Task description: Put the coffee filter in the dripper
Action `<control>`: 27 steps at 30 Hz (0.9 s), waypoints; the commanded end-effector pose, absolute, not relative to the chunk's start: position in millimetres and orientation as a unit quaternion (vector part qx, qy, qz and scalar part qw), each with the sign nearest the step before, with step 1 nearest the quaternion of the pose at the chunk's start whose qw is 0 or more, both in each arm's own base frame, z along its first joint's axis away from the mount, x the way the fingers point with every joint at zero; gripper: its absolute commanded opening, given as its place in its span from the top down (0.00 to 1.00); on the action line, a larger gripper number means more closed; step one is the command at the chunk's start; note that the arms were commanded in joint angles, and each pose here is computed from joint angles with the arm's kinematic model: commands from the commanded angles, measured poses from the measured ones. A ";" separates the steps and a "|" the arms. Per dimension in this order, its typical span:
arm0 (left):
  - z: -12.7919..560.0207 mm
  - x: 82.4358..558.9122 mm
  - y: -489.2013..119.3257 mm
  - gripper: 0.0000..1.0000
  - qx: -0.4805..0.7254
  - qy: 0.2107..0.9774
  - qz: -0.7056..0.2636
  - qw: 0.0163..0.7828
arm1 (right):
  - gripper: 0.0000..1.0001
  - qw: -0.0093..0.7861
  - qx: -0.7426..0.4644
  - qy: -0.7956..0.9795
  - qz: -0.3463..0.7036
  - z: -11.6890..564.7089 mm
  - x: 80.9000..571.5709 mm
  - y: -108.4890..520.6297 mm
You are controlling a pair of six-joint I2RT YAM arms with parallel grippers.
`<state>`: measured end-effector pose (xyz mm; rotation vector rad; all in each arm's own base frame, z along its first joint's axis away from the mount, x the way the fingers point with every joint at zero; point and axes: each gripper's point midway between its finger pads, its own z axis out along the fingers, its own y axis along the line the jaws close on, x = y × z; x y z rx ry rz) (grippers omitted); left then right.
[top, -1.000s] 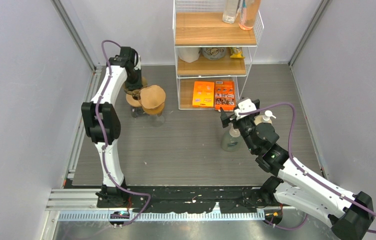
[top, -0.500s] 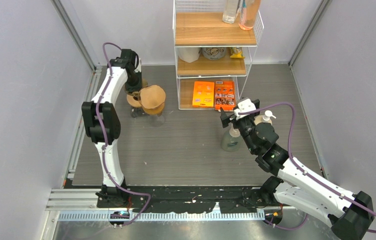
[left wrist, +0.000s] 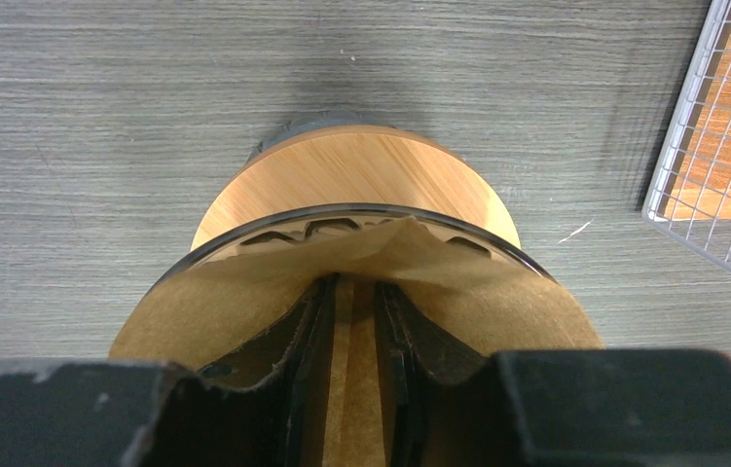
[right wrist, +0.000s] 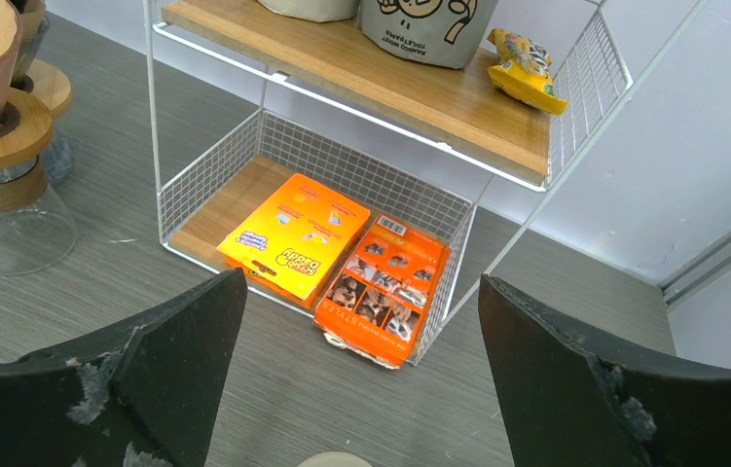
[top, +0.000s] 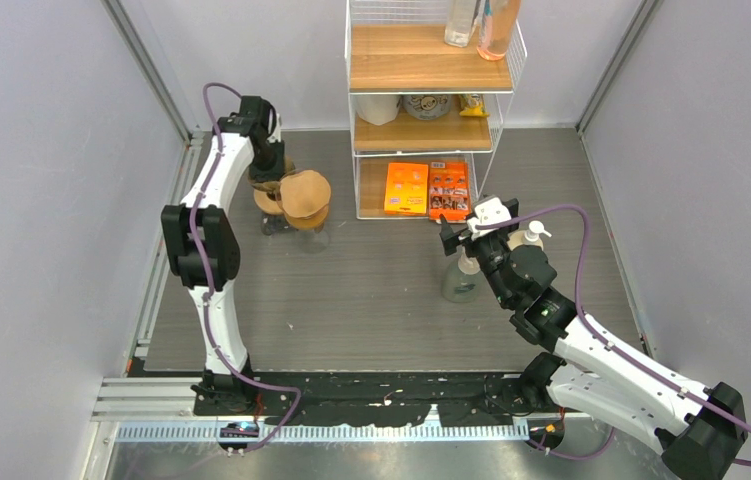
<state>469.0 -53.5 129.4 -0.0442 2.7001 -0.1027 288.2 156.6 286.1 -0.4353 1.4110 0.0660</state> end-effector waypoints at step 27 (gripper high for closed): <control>213.2 475.7 -53.4 0.68 -0.020 0.948 -0.043 0.315 | 0.05 0.750 -0.187 0.633 0.029 301.9 290.9 156.2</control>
